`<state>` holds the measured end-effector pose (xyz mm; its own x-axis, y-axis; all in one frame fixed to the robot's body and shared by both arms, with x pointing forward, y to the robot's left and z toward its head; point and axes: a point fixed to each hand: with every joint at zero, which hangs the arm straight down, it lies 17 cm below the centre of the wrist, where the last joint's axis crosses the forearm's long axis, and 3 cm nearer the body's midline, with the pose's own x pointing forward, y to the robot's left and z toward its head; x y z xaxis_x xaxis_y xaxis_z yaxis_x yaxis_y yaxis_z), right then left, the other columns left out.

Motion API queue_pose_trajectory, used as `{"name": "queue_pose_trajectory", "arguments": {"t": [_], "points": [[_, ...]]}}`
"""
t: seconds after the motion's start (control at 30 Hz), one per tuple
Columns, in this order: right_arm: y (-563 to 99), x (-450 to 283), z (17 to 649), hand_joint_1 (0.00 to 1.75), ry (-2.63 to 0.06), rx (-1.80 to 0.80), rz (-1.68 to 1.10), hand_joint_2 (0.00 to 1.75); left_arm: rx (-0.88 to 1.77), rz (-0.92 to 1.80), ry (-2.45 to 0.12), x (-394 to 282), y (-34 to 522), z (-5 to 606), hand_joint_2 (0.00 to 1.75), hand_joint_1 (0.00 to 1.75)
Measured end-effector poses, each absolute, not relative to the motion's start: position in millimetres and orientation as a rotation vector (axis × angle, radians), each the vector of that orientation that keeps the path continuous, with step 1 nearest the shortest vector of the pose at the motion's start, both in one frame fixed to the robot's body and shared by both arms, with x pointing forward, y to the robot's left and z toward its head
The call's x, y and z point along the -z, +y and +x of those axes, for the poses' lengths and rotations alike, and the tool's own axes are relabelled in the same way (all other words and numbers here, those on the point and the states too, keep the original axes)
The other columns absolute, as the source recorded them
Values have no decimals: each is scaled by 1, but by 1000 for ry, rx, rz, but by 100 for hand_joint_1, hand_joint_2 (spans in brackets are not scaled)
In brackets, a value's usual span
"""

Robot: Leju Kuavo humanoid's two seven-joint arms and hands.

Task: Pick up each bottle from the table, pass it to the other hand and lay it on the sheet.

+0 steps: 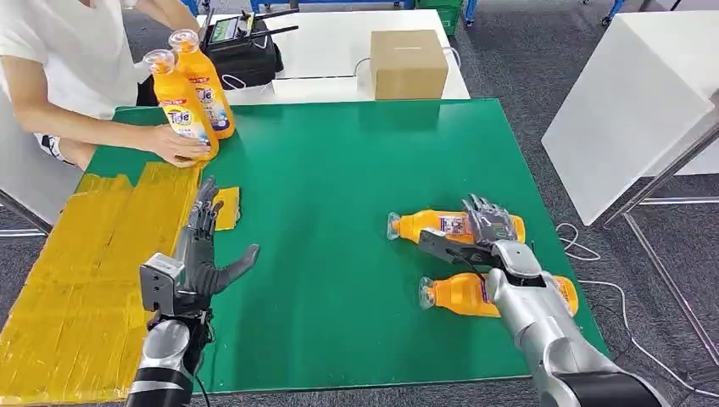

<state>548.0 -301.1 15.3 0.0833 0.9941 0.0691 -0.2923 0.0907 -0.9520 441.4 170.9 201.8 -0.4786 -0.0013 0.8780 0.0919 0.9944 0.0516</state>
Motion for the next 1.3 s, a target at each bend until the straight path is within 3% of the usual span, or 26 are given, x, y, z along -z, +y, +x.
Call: {"name": "queue_pose_trajectory", "arguments": {"t": [0.2,0.23,0.27,0.3,1.3], "points": [[-313,-17,551,0,-897,-1260,-1025,175,104,-62,-2055,-198,173,444,175,0],[-314,-18,552,44,-889,-1266,-1031,175,102,-61,-2053,-197,174,445,175,0],[-315,-19,553,138,-883,-1270,-1035,175,100,-59,-2052,-197,175,445,175,0],[-315,-19,554,161,-874,-1275,-1037,175,98,-56,-2050,-196,176,446,175,0],[-317,-25,559,161,-864,-1285,-1048,175,78,-41,-2028,-189,184,449,175,0]]}}
